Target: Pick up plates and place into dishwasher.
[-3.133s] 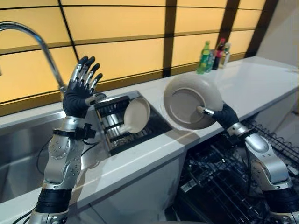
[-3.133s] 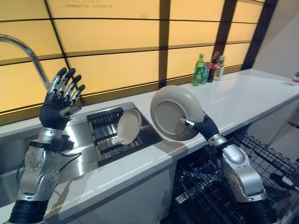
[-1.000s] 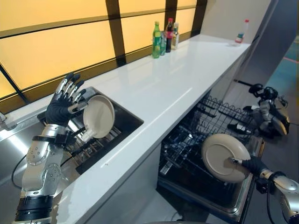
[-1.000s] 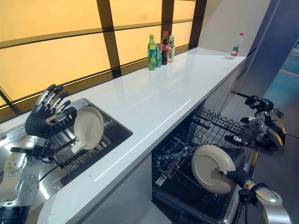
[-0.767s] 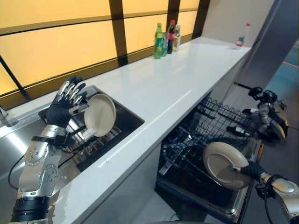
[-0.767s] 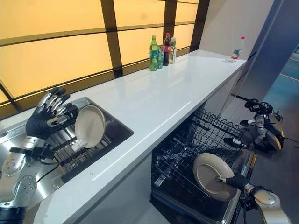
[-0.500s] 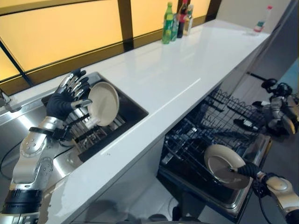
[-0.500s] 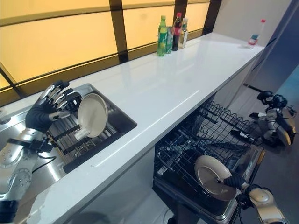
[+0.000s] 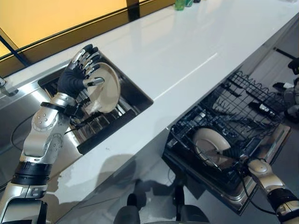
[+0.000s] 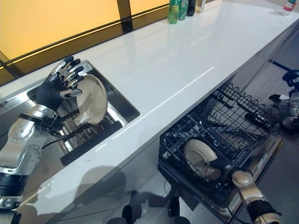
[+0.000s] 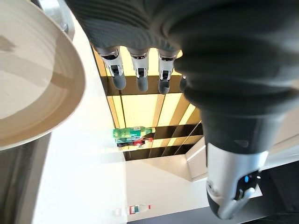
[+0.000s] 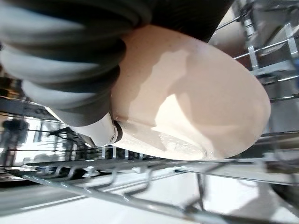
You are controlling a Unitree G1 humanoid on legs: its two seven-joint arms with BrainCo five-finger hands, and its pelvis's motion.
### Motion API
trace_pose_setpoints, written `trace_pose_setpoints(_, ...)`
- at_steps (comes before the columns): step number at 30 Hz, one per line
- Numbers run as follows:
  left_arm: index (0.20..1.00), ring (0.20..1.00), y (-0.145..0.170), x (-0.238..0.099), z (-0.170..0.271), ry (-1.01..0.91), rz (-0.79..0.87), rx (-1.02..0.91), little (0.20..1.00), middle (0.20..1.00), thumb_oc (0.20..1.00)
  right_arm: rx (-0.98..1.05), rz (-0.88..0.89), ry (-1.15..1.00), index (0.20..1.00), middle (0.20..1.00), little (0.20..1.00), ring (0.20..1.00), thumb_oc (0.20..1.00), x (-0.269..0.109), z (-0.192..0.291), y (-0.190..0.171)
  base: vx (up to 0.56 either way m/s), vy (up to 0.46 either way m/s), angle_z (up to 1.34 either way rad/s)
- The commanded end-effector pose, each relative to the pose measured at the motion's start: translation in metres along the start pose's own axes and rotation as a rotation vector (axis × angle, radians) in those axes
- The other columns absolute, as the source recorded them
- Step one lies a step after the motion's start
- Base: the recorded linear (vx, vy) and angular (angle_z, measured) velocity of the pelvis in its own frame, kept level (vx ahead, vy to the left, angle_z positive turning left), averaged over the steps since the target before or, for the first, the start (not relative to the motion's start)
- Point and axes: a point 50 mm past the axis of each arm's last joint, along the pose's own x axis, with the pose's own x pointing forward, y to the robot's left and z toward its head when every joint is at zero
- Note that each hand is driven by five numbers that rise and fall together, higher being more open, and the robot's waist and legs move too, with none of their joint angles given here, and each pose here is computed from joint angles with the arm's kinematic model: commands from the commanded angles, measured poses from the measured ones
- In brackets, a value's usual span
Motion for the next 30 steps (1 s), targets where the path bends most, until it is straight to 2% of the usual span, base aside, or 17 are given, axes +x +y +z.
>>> trace_pose_setpoints(1,1.0,1.0,0.005,0.017,0.033,-0.129,0.002,0.029,1.0,1.0,1.0,0.004,0.238,0.042,0.2,0.2,0.2,0.2,0.2,0.007,-0.017,0.07,-0.02,-0.007,0.03)
trace_pose_setpoints(6,1.0,1.0,0.005,0.014,0.033,-0.129,0.007,0.025,1.0,1.0,1.0,0.032,0.224,0.068,0.2,0.2,0.2,0.2,0.2,0.002,-0.026,0.072,0.0,0.0,0.0)
trace_pose_setpoints(7,1.0,1.0,0.005,0.012,0.031,-0.124,0.008,0.023,1.0,1.0,1.0,0.042,0.215,0.079,0.41,0.41,0.41,0.41,0.41,0.0,-0.03,0.072,0.0,0.0,0.0)
trace_pose_setpoints(8,1.0,1.0,0.005,0.01,0.03,-0.118,0.009,0.023,1.0,1.0,1.0,0.049,0.207,0.085,1.0,1.0,1.0,1.0,1.0,-0.001,-0.032,0.071,0.04,0.012,0.03)
trace_pose_setpoints(16,1.0,1.0,0.008,-0.013,0.01,-0.035,0.025,0.011,1.0,1.0,1.0,0.119,0.122,0.038,1.0,1.0,1.0,1.0,1.0,-0.015,-0.031,0.061,0.11,0.04,0.03)
trace_pose_setpoints(24,1.0,1.0,0.015,-0.047,-0.01,0.014,0.099,-0.003,1.0,1.0,1.0,0.131,0.008,-0.197,1.0,1.0,1.0,1.0,1.0,-0.027,0.02,0.035,0.06,0.105,-0.08)
trace_pose_setpoints(30,1.0,1.0,0.018,-0.069,-0.02,0.016,0.152,-0.023,1.0,1.0,1.0,0.109,-0.115,-0.363,1.0,1.0,1.0,1.0,1.0,-0.044,0.053,0.002,-0.02,0.116,-0.07)
